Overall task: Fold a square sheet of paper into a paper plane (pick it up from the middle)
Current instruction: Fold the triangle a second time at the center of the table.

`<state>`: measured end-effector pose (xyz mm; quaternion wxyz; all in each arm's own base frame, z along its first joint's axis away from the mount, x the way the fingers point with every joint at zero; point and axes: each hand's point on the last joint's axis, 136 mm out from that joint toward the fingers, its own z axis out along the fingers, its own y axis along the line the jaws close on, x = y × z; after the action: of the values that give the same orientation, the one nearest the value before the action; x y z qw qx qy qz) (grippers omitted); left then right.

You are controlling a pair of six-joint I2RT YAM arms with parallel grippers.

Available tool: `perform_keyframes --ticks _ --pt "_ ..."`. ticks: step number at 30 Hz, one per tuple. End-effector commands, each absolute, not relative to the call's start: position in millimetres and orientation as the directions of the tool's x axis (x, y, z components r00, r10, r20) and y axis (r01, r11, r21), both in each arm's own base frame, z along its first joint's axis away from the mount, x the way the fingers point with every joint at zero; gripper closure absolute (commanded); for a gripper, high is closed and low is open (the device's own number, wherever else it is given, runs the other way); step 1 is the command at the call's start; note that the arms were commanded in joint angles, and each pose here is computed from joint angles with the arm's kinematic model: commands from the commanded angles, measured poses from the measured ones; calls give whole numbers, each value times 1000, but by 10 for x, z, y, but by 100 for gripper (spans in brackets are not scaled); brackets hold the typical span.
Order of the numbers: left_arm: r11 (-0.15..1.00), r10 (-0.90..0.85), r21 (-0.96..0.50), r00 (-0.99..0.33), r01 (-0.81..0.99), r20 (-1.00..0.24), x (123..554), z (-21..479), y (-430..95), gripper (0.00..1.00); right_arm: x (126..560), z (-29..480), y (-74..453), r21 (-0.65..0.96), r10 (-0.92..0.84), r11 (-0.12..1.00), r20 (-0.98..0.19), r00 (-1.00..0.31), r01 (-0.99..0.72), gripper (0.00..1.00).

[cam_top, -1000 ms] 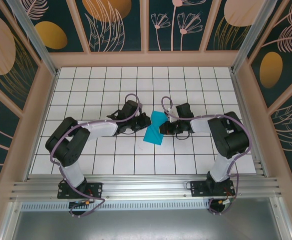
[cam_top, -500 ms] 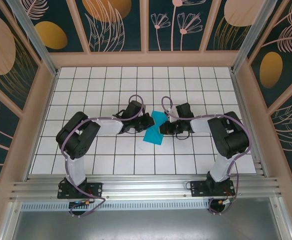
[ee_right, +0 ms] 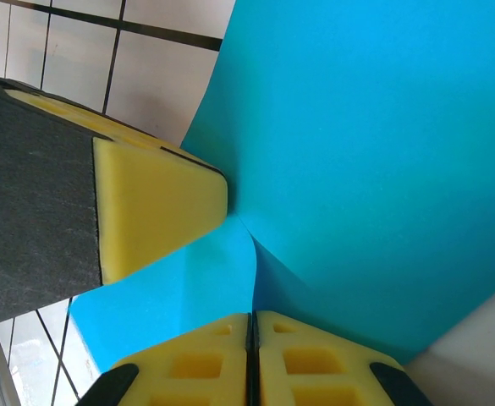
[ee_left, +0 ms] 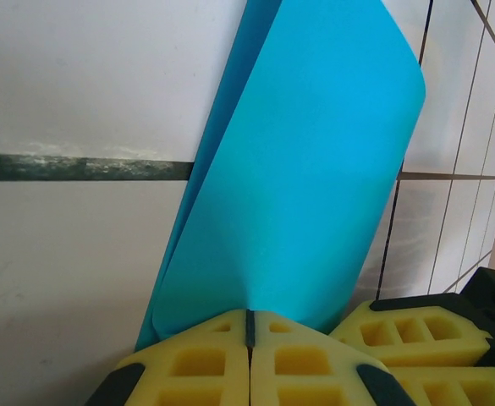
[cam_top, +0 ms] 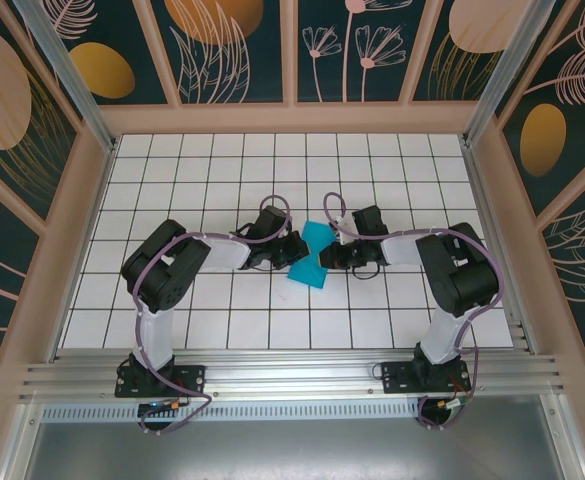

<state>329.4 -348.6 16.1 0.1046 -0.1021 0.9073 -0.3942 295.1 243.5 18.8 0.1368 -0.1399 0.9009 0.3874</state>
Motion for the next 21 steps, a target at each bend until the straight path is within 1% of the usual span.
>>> perform_keyframes --ticks 1,3,4,7,9,13,15,18,21 --pt "702 -284 -698 -955 -144 -88 3228 -80 -3396 92 3018 14 2343 615 -142 718 -328 -934 -326 86" --pt "705 -281 -694 -956 -146 -85 3214 -113 -3388 92 3066 98 2356 615 -134 718 -337 -932 -326 84" --pt "706 -280 -694 -956 -145 -86 3217 -112 -3389 93 3086 142 2356 613 -128 722 -338 -932 -321 81" --pt "713 -280 -686 -956 -145 -89 3211 -126 -3371 93 3191 385 2340 593 -100 736 -381 -919 -326 77" --pt "716 -280 -683 -956 -146 -90 3210 -134 -3363 93 3238 567 2310 583 -76 746 -406 -911 -322 71" --pt "718 -279 -681 -956 -144 -93 3209 -137 -3360 93 3231 851 2299 601 -35 735 -429 -903 -314 64" --pt "719 -277 -681 -956 -141 -94 3207 -133 -3364 93 3158 963 2367 639 -33 697 -423 -905 -325 64" --pt "718 -277 -681 -956 -142 -93 3212 -136 -3364 93 2994 1090 2536 694 -61 628 -409 -911 -353 68" --pt "718 -278 -681 -956 -142 -93 3214 -136 -3363 93 2826 1095 2685 719 -104 593 -380 -919 -364 78"
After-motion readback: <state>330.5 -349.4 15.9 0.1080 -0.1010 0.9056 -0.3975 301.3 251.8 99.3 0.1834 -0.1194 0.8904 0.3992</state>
